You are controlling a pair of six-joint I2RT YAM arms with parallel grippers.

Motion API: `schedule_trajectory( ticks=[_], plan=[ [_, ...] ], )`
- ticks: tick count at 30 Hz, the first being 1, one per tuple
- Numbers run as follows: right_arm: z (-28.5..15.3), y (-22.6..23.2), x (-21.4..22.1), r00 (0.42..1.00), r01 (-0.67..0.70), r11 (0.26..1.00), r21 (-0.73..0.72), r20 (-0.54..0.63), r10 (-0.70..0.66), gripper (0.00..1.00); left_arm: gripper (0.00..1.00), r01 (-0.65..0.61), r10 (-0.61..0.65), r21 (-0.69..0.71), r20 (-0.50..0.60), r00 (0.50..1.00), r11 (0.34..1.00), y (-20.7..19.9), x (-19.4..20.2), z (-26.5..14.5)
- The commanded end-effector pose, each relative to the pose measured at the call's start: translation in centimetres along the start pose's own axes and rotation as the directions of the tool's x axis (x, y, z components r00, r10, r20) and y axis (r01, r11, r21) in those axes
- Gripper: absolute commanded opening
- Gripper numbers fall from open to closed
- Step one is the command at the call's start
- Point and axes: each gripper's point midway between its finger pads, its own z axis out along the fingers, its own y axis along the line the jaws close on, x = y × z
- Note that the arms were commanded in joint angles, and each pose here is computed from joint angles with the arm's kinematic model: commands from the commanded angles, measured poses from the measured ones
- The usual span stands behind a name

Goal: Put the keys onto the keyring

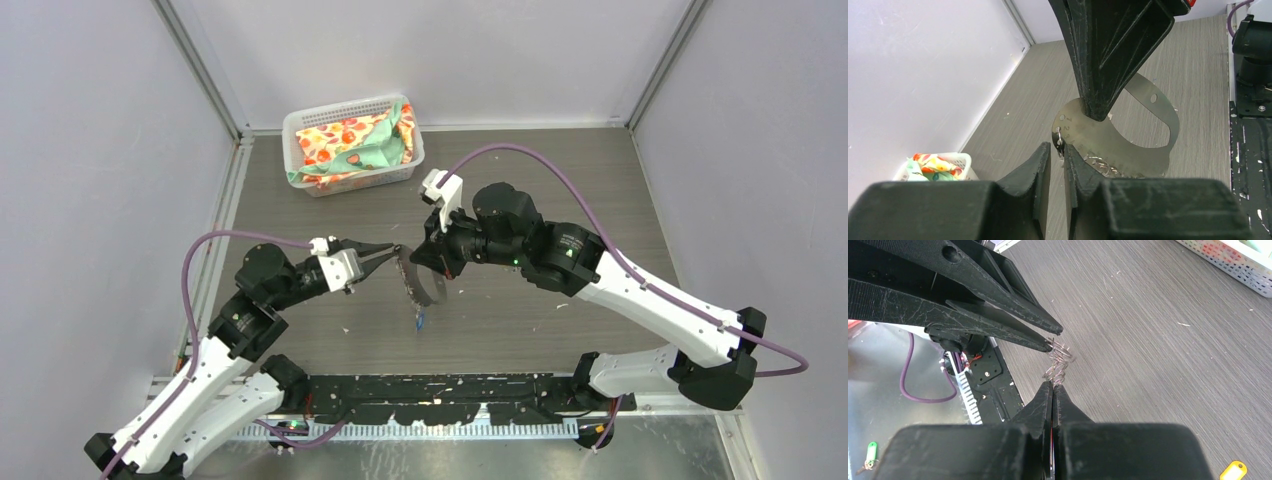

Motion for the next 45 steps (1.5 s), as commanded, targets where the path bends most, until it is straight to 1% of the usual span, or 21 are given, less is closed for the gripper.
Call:
schedule_trajectory(
  ticks=[1, 5, 6, 15, 20, 22, 25, 26, 27, 29, 30, 32, 34, 36, 37, 40, 45],
  plan=[
    [-1.0, 1.1, -2.0, 0.997, 0.004, 0.999, -0.042, 0.078, -0.001, 0.01, 0.15, -0.026, 0.027, -0.008, 0.058, 0.998, 1.000, 0.6, -2.3, 0.0],
    [-0.8, 1.1, -1.7, 0.998, 0.005, 0.999, -0.045, 0.064, -0.002, 0.01, 0.02, -0.043, 0.044, -0.007, 0.063, 0.997, 0.999, 0.6, -2.6, -0.1],
    [-0.8, 1.1, -1.7, 0.998, 0.004, 0.999, -0.047, 0.062, -0.001, 0.01, 0.01, -0.047, 0.047, -0.005, 0.064, 0.997, 0.999, 0.6, -2.6, -0.1],
    [-0.6, 1.1, -1.3, 0.999, 0.003, 0.999, -0.049, 0.048, 0.000, 0.01, 0.01, -0.087, 0.083, 0.047, 0.086, 0.993, 0.995, -0.3, -3.3, -0.5],
    [-0.9, 1.4, -1.2, 0.999, 0.001, 0.997, -0.071, 0.048, 0.002, 0.01, 0.00, -0.153, 0.146, 0.059, 0.100, 0.984, 0.987, -0.4, -3.9, -0.8],
    [-1.2, 1.9, -1.4, 0.997, -0.007, 0.994, -0.110, 0.071, 0.015, 0.07, 0.01, -0.198, 0.189, 0.063, 0.120, 0.975, 0.978, -0.5, -4.4, -1.0],
    [-1.7, 2.8, -2.2, 0.991, -0.031, 0.981, -0.194, 0.120, 0.055, 0.30, 0.01, -0.300, 0.279, 0.105, 0.178, 0.944, 0.948, -1.6, -5.0, -1.4],
    [-1.9, 3.1, -2.7, 0.988, -0.033, 0.975, -0.222, 0.143, 0.066, 0.36, 0.01, -0.337, 0.310, 0.126, 0.198, 0.930, 0.933, -2.2, -4.9, -1.5],
    [-2.0, 3.0, -2.8, 0.986, -0.039, 0.972, -0.230, 0.147, 0.074, 0.41, 0.01, -0.383, 0.349, 0.140, 0.219, 0.911, 0.913, -2.7, -5.0, -1.7],
    [-2.1, 2.8, -3.0, 0.986, -0.046, 0.971, -0.235, 0.144, 0.081, 0.42, 0.01, -0.448, 0.402, 0.178, 0.241, 0.883, 0.876, -3.7, -4.5, -2.0],
    [-2.2, 2.7, -3.0, 0.987, -0.049, 0.970, -0.238, 0.137, 0.084, 0.42, 0.01, -0.455, 0.408, 0.191, 0.240, 0.881, 0.870, -3.9, -4.3, -2.1],
    [-2.1, 2.6, -2.9, 0.988, -0.056, 0.970, -0.238, 0.124, 0.088, 0.40, 0.00, -0.435, 0.389, 0.202, 0.228, 0.892, 0.878, -4.1, -4.0, -2.1],
    [-2.0, 2.8, -2.7, 0.989, -0.061, 0.966, -0.252, 0.113, 0.092, 0.37, 0.01, -0.411, 0.367, 0.207, 0.219, 0.904, 0.888, -4.2, -3.8, -2.2],
    [-2.0, 2.9, -2.4, 0.990, -0.066, 0.964, -0.259, 0.105, 0.096, 0.36, 0.01, -0.403, 0.360, 0.208, 0.216, 0.908, 0.892, -4.2, -3.8, -2.2],
    [-2.0, 2.9, -2.2, 0.990, -0.064, 0.963, -0.261, 0.102, 0.094, 0.38, 0.00, -0.402, 0.359, 0.207, 0.216, 0.908, 0.892, -4.2, -3.8, -2.3],
    [-2.8, 3.6, -2.3, 0.992, -0.028, 0.956, -0.293, 0.108, 0.062, 0.41, 0.01, -0.406, 0.361, 0.206, 0.223, 0.906, 0.891, -4.3, -3.9, -2.4],
    [-4.5, 4.7, -3.0, 0.988, 0.085, 0.937, -0.338, 0.150, -0.036, 0.43, 0.00, -0.397, 0.341, 0.232, 0.245, 0.907, 0.888, -4.9, -4.3, -2.5]
  ],
)
